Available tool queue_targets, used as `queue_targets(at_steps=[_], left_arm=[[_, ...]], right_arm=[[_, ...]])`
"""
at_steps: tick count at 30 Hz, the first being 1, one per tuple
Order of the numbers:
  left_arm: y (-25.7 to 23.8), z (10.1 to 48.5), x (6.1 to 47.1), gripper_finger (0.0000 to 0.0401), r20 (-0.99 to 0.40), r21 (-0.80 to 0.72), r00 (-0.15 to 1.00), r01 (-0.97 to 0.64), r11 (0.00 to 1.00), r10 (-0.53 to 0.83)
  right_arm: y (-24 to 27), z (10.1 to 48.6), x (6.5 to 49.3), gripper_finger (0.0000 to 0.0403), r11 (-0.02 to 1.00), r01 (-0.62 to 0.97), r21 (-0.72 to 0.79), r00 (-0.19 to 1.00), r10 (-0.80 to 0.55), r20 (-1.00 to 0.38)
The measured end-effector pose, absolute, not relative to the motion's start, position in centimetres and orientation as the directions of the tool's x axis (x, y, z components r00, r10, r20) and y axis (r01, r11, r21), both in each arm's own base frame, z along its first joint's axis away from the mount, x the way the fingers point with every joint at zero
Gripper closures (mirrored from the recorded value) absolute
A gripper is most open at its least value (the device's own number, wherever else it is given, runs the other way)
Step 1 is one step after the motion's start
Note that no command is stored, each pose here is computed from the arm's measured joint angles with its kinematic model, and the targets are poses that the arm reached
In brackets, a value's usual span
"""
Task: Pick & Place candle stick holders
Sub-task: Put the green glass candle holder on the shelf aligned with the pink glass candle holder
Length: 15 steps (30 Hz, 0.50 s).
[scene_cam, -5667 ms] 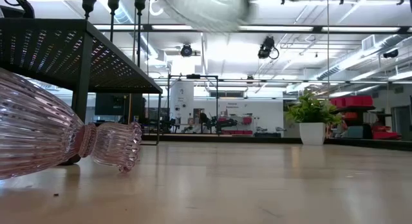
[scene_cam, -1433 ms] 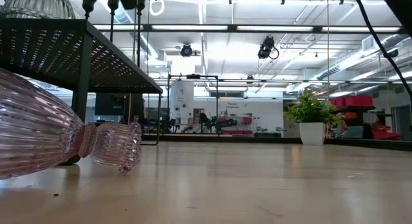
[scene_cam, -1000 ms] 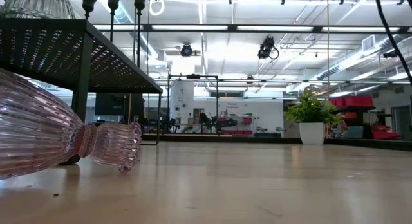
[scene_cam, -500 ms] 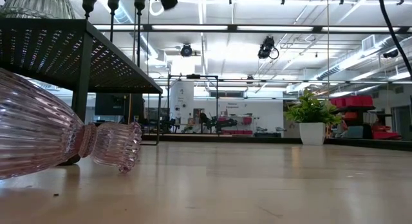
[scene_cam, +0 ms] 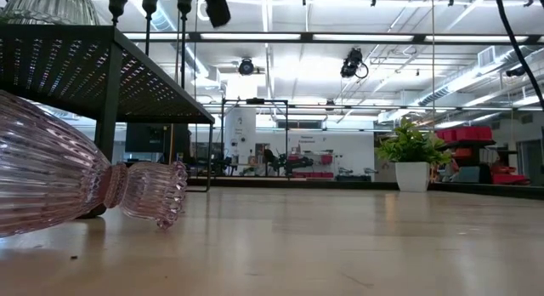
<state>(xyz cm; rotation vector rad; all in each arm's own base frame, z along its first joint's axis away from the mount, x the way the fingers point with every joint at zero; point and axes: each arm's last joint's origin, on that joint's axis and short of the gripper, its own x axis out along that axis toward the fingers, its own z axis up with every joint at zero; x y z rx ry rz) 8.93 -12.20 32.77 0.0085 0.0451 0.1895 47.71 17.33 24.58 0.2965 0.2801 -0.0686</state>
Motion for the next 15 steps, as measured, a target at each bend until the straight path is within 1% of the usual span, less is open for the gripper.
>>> queue_targets(at_steps=[7,13,15], left_arm=[[-12.2,32.8,8.9,0.0229,-0.044,0.013,0.981,-0.188,0.982,0.189],[-12.2,32.8,8.9,0.0229,-0.044,0.013,0.981,-0.188,0.982,0.189],[-12.2,32.8,8.9,0.0229,-0.044,0.013,0.981,-0.188,0.982,0.189]], right_arm=[[16.8,23.8,48.3,0.0250,0.950,0.103,0.295,0.959,-0.015,-0.284],[16.4,23.3,49.1,0.0250,0.939,0.063,0.338,0.973,0.017,-0.229],[16.1,23.0,49.2,0.0250,0.940,0.069,0.334,0.971,0.013,-0.238]])
